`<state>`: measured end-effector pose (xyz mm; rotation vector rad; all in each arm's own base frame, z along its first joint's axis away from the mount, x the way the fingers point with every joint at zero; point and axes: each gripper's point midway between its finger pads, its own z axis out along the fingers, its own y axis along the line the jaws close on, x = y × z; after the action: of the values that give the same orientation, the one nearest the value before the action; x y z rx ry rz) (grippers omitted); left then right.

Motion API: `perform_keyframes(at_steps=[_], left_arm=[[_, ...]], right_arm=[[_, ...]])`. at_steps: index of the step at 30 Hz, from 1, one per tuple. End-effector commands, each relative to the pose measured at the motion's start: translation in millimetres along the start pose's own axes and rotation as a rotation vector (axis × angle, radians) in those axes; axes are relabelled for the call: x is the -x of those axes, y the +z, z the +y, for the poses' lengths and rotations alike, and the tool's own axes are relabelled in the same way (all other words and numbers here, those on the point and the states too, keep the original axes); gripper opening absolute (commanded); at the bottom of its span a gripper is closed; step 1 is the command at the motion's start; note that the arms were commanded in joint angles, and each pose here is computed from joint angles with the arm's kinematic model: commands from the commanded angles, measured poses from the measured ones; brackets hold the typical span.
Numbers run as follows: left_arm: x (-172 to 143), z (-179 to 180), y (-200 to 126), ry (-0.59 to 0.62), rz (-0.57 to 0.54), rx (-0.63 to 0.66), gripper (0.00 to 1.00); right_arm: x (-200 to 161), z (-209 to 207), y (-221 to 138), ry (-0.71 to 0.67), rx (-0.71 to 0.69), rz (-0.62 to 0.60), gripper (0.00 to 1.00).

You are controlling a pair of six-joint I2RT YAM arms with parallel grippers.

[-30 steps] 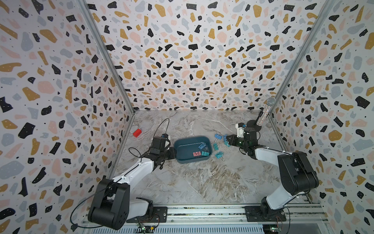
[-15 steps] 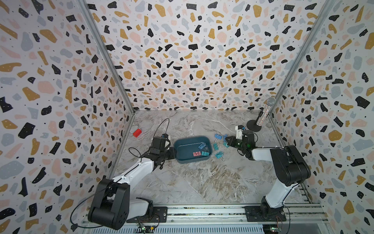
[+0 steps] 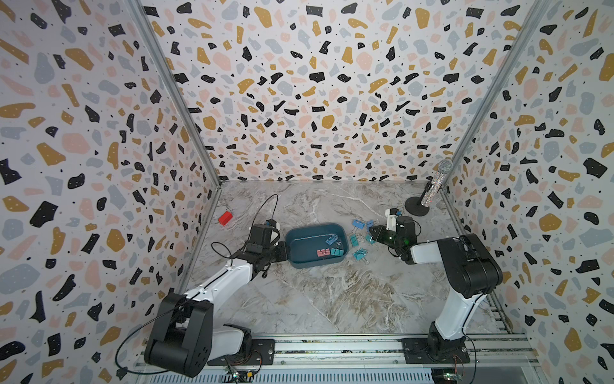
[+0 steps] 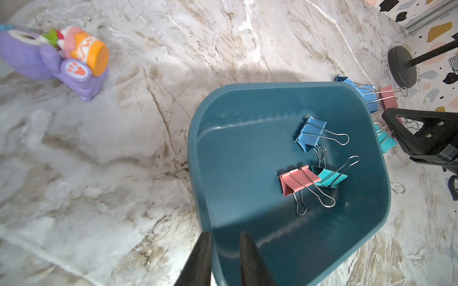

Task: Take out the binder clips from the storage box
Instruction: Place the binder clip at the center of the board.

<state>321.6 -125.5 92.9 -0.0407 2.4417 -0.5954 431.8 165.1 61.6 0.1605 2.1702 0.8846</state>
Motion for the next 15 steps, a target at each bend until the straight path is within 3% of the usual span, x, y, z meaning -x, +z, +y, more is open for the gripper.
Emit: perform_keyframes(at_steps=[1,15], left_arm=[[-1.8,-1.5,-2.6,0.01,-0.006,-0.012,0.24],[-2.3,-1.5,-2.9,0.012,-0.006,-0.011,0.24]], right_arm=[[1.9,0.3,0.7,0.003,0.014,-0.012,0.03],[-4.3,-11.1,2.7,0.031,0.0,-0.011,0.09]])
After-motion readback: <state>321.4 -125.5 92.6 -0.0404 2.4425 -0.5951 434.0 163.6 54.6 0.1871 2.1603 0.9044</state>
